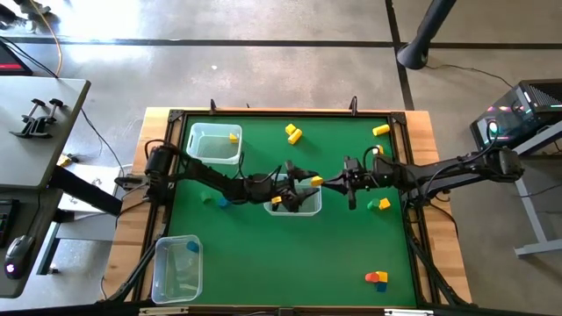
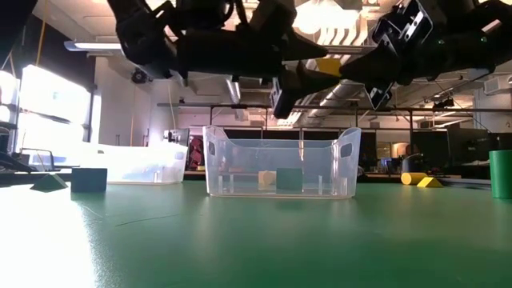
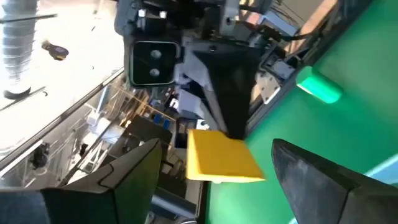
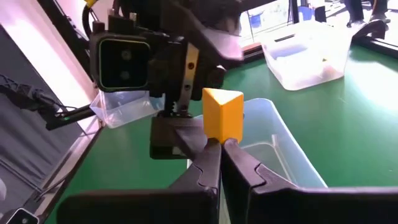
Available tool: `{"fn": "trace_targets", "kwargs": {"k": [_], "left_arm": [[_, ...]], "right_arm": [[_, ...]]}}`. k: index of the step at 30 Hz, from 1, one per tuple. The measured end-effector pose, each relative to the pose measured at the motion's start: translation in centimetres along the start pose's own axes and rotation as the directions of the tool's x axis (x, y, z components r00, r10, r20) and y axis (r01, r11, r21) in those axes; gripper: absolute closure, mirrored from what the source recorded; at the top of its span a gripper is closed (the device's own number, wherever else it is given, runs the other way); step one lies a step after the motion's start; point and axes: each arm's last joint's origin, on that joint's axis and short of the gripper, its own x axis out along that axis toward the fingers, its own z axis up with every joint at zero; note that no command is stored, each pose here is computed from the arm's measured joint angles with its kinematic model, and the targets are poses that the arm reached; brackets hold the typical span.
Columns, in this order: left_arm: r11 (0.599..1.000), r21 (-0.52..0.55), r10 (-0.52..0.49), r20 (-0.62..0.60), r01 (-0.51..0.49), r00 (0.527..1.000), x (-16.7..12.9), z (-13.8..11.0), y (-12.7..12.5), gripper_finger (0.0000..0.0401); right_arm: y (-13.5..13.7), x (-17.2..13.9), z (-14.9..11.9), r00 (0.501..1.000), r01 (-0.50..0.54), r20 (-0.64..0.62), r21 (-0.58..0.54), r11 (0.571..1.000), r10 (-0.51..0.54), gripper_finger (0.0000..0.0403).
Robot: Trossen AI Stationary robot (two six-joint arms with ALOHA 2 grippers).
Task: Sort blocks by size
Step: Put the yellow triangular block into the top left transparent bin
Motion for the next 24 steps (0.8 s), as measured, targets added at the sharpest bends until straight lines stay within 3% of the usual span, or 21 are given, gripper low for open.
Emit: {"fn": "trace_targets", "kwargs": {"k": [11,24], "left_arm": [[1.0,0.002,-0.003,-0.021,0.003,1.0,0.44,0.06,-0.14,0.0118],[0.999,-0.039,-0.022,-0.008,0.021,1.0,0.43,0.07,-0.21,0.0242]], "right_arm": [[0.05,0.0,0.02,1.0,-0.016,-0.002,-0.001,1.0,0.016,0.0403],[0.08,0.0,-0.01,1.0,-0.027,-0.007,-0.001,1.0,0.027,0.0403]]}}
